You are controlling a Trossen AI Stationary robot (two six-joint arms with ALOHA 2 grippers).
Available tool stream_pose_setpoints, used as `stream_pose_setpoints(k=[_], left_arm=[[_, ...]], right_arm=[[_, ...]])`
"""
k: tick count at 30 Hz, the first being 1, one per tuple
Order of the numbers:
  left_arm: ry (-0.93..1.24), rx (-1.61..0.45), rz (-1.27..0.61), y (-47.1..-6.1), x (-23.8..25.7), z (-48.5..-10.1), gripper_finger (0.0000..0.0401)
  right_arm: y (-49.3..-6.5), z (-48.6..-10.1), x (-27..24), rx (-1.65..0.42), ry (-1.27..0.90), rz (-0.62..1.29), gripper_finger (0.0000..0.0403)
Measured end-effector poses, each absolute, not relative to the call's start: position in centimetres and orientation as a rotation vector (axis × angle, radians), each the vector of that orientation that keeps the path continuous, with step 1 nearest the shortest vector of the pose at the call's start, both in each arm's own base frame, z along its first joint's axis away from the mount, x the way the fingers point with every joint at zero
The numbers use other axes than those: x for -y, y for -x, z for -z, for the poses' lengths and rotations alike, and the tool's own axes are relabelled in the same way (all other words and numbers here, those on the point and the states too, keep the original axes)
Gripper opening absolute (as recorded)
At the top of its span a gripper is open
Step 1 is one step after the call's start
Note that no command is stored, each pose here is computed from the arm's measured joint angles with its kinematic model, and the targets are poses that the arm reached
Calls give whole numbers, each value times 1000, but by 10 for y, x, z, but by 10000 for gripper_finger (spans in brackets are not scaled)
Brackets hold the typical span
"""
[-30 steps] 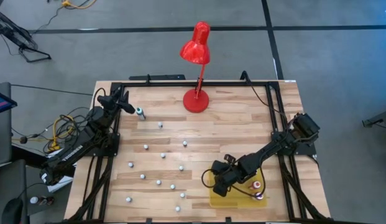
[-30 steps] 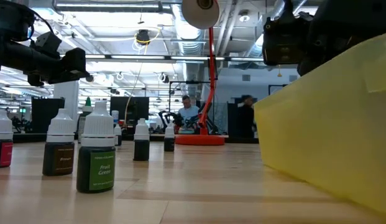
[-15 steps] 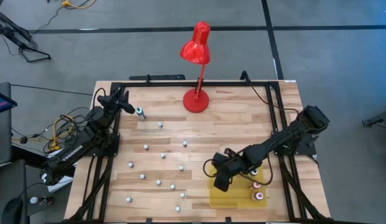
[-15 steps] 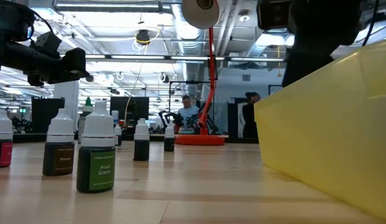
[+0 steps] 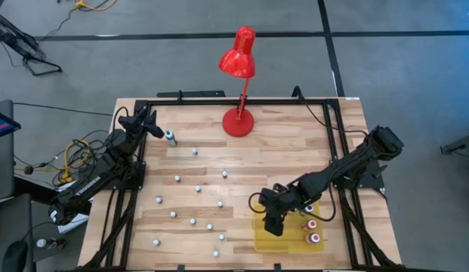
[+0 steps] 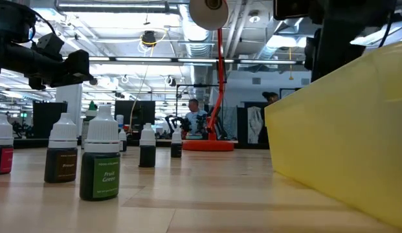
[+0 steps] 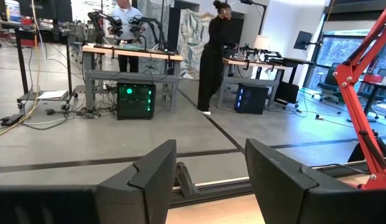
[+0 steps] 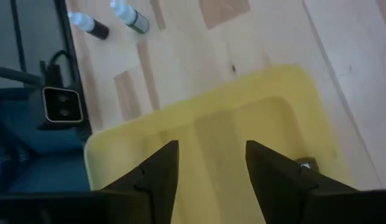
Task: Pick & Place food coloring
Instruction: Put the brown food coloring into the yellow bin
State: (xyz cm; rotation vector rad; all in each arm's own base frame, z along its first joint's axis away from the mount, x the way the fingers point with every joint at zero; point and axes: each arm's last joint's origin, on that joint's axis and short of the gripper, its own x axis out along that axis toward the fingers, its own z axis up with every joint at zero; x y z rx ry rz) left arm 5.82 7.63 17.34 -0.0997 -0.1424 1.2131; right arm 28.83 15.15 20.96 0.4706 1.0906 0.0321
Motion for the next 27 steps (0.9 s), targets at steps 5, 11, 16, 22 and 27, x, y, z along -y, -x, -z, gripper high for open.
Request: stream_pose_setpoints(k=[5, 11, 16, 22, 27], left_arm=[[100, 142, -1213, -58, -76, -173, 184], [100, 142, -1213, -58, -76, -173, 184], [100, 142, -1213, -58, -76, -173, 184], [100, 142, -1213, -58, -76, -173, 184], [100, 142, -1213, -58, -76, -173, 184]], right_arm=[[-297, -230, -156, -1030, -425, -105, 191], [-308, -265, -161, -933, -337, -204, 186], [-315, -294, -160, -872, -297, -240, 175], [-318, -321, -153, -861, -270, -236, 164], [-319, -337, -142, -866, -249, -217, 159]])
